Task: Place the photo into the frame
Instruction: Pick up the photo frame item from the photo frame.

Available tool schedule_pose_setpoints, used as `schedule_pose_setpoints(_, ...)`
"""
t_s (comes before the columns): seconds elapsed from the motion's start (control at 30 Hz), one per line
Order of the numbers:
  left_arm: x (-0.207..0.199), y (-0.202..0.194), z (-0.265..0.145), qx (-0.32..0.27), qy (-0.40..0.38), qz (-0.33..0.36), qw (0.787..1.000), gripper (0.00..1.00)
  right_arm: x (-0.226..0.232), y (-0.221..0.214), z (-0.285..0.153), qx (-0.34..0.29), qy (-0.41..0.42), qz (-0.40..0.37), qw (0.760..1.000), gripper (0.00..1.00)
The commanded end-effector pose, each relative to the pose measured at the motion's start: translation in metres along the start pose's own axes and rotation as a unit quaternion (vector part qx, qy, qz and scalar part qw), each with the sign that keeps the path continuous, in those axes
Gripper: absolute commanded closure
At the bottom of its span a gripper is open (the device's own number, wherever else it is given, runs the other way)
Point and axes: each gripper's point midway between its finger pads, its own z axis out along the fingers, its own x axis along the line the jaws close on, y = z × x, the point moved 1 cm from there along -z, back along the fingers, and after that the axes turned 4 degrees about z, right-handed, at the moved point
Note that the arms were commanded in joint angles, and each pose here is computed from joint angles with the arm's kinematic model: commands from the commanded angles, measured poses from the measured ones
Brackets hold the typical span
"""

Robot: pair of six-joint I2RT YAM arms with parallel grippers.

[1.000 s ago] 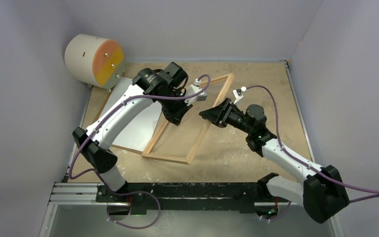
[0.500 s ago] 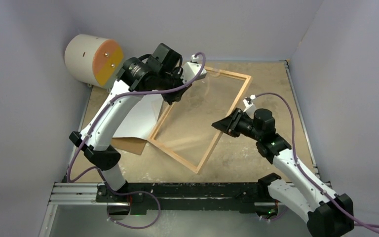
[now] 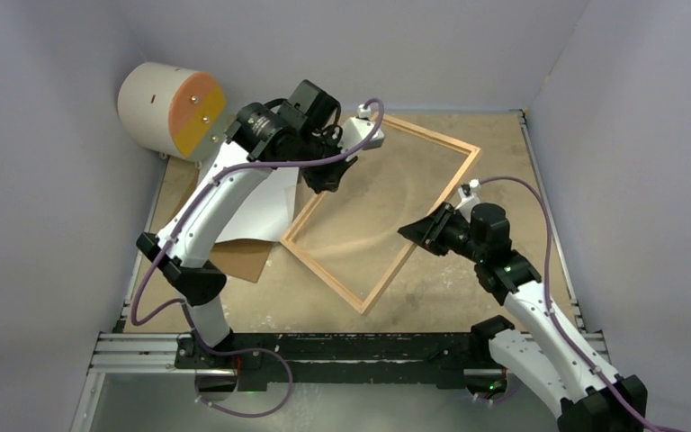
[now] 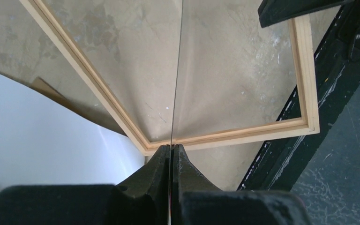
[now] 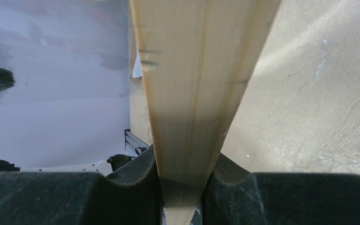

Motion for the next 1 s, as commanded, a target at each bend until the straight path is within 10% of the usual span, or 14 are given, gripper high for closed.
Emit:
schedule_pose_setpoints(0.0, 0.003, 0.046, -0.044, -0.106, 0.021, 0.04, 0.993, 1.0, 0.025, 0.017, -0.011, -0.038, 0.033, -0.026, 0.998, 1.0)
schedule_pose_setpoints(0.33, 0.041, 0.078, -0.138, -0.235, 0.217, 0.077, 0.944, 1.0, 0.048, 0.015, -0.032, 0.0, 0.049, -0.025, 0.998, 1.0)
schedule_pose_setpoints(0.67, 0.061, 0.075, -0.173, -0.243, 0.304, 0.07, 0.918, 1.0, 0.089, 0.019, -0.057, 0.026, 0.083, -0.018, 0.996, 1.0)
schedule_pose_setpoints(0.97, 0.082, 0.065, -0.175, -0.213, 0.363, 0.046, 0.906, 1.0, 0.075, 0.066, -0.055, -0.138, 0.058, 0.065, 0.987, 1.0)
